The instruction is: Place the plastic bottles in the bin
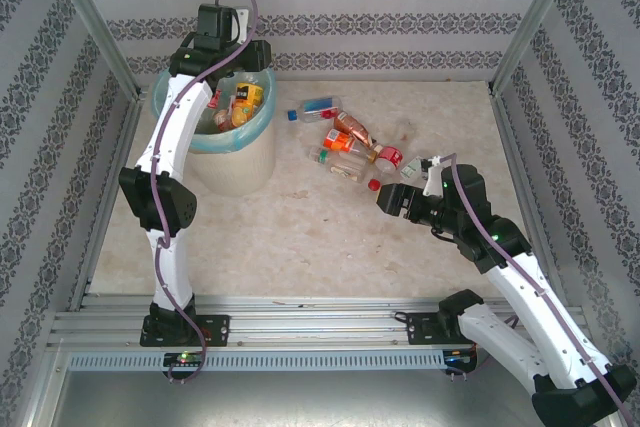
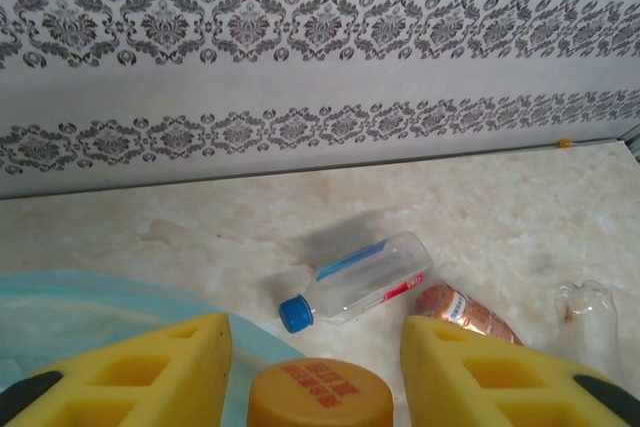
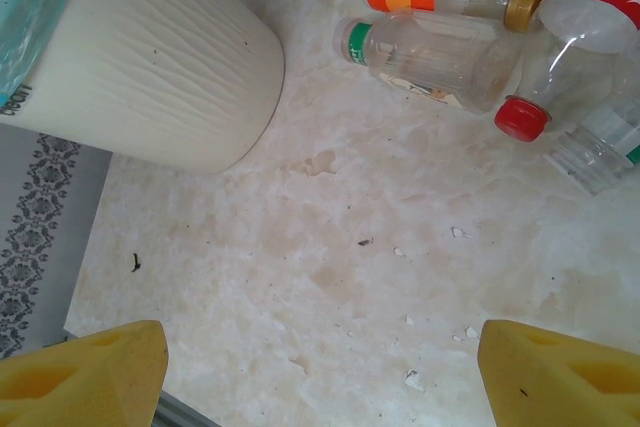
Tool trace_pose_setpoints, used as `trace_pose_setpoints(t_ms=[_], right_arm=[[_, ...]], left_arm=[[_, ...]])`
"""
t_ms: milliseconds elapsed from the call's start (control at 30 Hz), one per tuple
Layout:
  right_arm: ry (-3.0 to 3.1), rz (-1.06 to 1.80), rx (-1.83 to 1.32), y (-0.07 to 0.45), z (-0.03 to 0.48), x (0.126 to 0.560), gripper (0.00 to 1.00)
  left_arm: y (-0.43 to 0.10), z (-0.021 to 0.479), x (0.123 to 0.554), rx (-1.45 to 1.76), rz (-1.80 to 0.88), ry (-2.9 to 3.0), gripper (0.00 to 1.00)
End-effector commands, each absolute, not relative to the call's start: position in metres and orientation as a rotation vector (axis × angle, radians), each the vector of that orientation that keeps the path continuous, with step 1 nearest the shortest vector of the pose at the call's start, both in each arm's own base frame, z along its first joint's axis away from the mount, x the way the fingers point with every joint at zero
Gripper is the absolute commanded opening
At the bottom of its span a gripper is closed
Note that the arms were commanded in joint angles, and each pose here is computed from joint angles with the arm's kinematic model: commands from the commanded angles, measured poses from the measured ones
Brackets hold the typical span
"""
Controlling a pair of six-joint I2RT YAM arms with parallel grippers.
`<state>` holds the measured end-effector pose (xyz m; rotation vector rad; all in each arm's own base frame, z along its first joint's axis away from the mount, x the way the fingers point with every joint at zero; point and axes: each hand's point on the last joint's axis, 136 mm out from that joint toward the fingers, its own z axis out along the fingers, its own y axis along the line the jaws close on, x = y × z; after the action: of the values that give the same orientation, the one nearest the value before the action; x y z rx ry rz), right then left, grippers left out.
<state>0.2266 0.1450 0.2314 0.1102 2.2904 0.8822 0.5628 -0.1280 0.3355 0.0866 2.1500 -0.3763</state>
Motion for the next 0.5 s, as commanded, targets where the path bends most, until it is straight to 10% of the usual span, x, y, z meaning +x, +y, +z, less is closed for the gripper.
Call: trace_pose_setpoints(t_ms=[0,467], right_arm=[[2.273,0.875,0.105,0.144,0.232,0.225,0.81],[2.271,0.876,0.107,0.143,0.232,0.222,0.81]], left_arm=[[-0.134,0.35,0.551,0.131,-0.379,2.149,0.45],[-0.126,0.402,0.539,0.116,-0.34,2.019,0.18]])
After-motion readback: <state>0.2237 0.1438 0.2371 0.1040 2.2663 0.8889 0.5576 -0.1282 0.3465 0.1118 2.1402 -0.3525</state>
